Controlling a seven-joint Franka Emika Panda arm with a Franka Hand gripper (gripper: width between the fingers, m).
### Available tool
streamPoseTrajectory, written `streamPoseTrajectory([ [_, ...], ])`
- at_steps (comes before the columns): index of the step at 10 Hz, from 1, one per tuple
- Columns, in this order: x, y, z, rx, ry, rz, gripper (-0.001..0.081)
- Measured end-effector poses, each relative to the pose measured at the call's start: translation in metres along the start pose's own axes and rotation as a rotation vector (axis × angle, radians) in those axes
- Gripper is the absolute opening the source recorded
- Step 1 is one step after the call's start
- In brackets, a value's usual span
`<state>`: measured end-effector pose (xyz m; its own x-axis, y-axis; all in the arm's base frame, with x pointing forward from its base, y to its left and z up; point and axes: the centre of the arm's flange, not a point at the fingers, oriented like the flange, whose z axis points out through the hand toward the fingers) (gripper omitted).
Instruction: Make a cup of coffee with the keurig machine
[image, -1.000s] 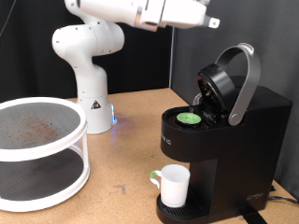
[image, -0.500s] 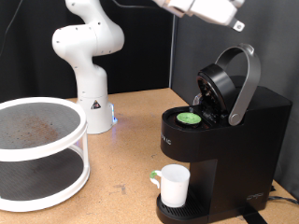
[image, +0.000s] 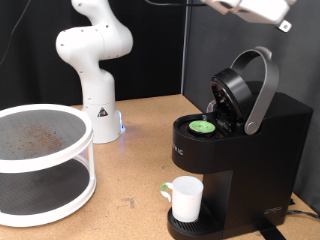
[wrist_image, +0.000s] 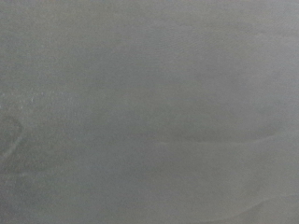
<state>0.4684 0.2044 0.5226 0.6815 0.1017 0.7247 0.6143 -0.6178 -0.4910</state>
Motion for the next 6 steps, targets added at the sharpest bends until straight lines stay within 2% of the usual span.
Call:
streamPoseTrajectory([
  [3,-0.002,0.001,0.019,0.004,-0.039,-0.067,0.0000],
  [6,-0.023,0.021,0.022,-0.008,-0.110,-0.108,0.0000],
])
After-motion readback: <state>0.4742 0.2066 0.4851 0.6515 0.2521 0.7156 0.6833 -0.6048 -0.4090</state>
